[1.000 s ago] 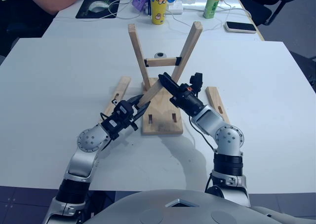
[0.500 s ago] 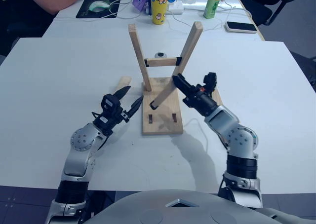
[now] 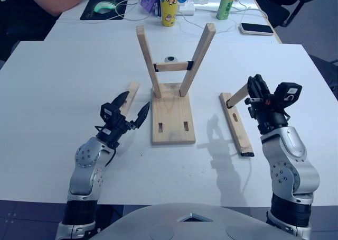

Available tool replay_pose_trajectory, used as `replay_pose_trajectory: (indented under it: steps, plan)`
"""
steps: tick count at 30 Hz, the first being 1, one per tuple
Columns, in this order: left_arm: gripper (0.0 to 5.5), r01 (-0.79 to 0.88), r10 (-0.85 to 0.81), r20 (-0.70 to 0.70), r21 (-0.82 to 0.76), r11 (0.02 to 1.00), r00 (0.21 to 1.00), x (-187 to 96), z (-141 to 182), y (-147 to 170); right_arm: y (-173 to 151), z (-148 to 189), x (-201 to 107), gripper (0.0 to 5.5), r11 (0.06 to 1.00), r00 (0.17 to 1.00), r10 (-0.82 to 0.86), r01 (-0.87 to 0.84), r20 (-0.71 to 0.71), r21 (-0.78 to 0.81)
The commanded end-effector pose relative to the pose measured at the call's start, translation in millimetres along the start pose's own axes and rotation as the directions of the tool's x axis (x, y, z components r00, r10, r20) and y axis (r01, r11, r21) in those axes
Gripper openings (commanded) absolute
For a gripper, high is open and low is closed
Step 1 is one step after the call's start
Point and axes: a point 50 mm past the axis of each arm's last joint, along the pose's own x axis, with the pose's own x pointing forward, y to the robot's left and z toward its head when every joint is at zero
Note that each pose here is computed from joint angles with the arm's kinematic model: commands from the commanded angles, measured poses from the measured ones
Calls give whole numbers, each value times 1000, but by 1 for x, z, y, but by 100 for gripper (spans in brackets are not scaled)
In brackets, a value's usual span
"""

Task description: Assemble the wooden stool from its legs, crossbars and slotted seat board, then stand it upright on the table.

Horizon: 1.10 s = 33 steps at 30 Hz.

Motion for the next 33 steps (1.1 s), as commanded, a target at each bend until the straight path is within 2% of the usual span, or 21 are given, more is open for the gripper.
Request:
replay_pose_trajectory:
  steps: [1, 26, 33]
  plan:
    - [416, 1, -1, -4, 0, 1000, 1000, 2, 1, 0, -12, -3, -4, 42, 998, 999, -45, 45, -1, -42]
    - [416, -6, 6, -41, 9, 1000, 999, -2, -5, 2, -22, -36, -17, 42, 994, 989, -63, 50, -131, -99]
    - [416, 1, 0, -48, 19, 1000, 999, -1, -5, 4, -21, -66, -27, 42, 993, 975, -67, 45, -212, -110]
